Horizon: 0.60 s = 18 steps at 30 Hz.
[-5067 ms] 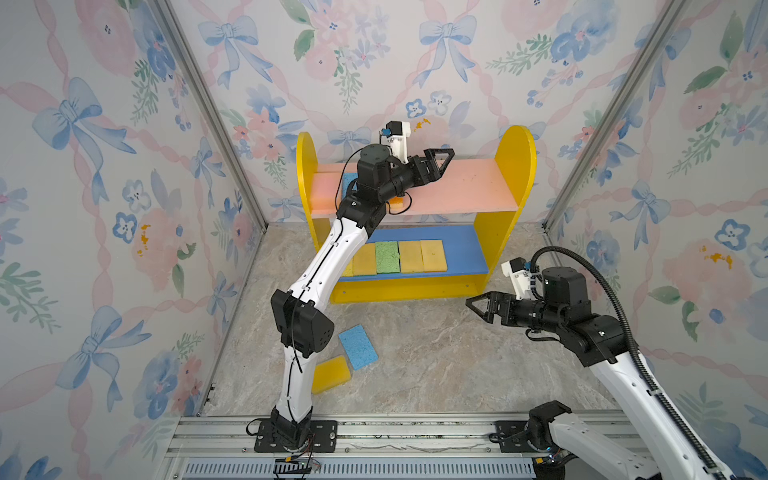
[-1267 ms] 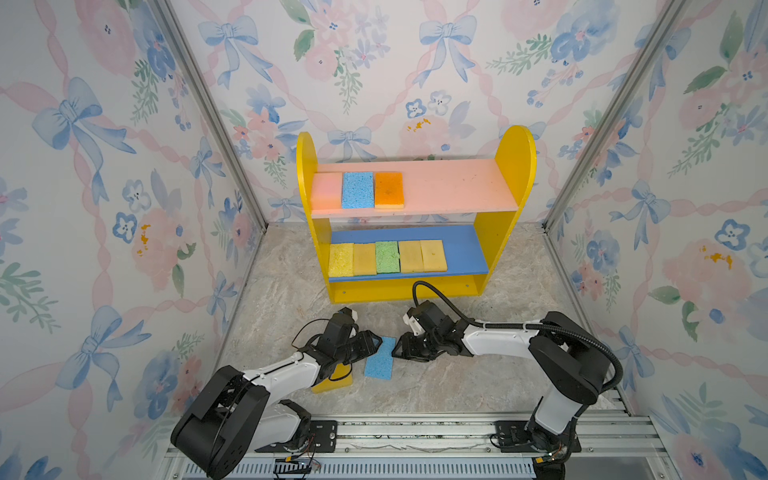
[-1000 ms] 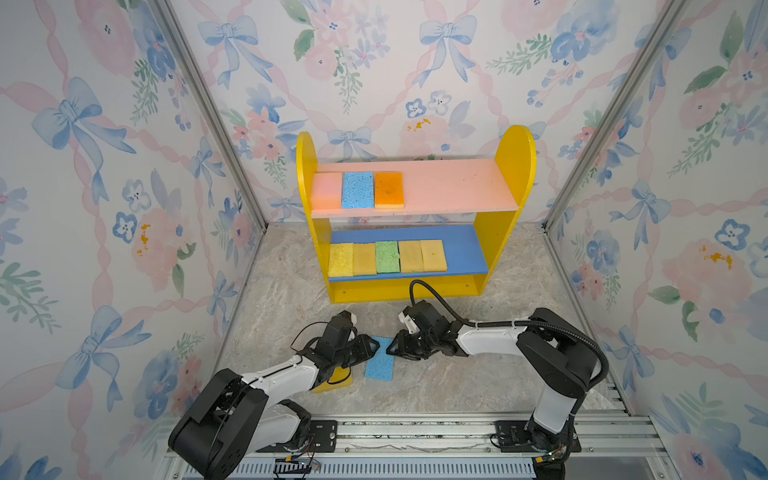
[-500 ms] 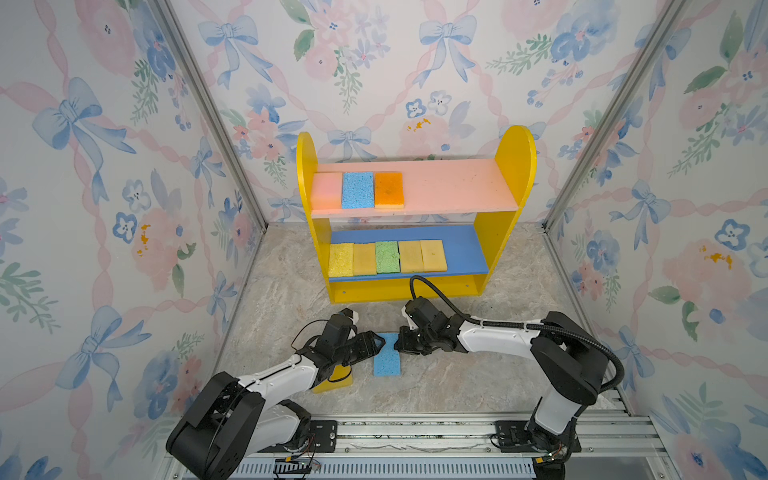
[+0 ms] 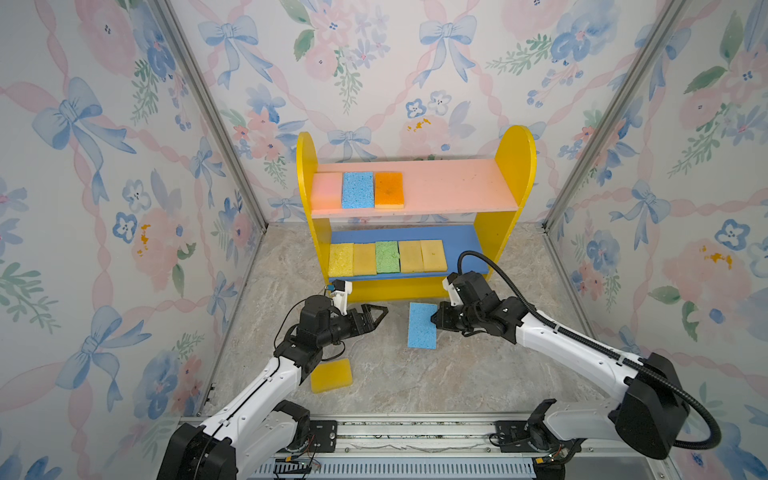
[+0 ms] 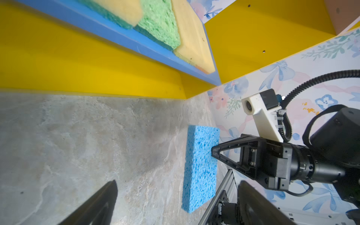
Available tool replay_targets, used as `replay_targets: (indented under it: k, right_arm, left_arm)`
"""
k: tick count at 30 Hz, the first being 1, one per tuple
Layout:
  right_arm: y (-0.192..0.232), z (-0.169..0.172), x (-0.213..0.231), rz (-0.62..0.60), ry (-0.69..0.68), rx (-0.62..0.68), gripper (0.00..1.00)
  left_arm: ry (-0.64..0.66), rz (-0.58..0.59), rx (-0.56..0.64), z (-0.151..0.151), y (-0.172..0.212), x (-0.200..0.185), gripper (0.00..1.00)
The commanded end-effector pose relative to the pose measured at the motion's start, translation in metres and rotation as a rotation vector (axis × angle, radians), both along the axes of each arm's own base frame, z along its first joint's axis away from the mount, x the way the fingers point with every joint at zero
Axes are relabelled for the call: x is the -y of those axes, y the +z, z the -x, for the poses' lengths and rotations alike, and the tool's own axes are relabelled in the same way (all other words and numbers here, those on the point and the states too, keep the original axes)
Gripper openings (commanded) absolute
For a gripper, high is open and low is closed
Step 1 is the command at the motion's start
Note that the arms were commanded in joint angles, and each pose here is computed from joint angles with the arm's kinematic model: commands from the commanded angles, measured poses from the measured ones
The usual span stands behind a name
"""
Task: Place and organize the cleaning sponges onto the shelf
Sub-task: 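Lift the blue sponge upright toward the lower blue shelf with the right gripper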
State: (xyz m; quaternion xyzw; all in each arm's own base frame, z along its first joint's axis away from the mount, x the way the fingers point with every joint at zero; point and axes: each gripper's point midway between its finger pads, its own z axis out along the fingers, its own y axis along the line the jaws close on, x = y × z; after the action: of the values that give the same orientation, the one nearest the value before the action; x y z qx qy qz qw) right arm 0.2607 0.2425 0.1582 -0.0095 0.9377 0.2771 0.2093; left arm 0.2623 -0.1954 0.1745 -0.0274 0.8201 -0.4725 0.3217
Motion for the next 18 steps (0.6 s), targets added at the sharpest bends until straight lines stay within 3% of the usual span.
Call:
replay_targets:
  k: [1, 10, 18]
  right_arm:
    - [0.011, 0.006, 0.041, 0.086, -0.03, 0.004, 0.04]
    - [0.059, 0.003, 0.111, 0.207, -0.115, 0.131, 0.04]
    - [0.104, 0.0, 0.127, 0.238, -0.083, 0.232, 0.04]
  left_arm:
    - [-0.041, 0.006, 0.044, 0.003, 0.013, 0.003, 0.98]
    - [-0.112, 0.031, 0.106, 0.006, 0.034, 0.019, 0.98]
    - [-0.295, 0.02, 0.184, 0.024, 0.051, 0.061, 0.98]
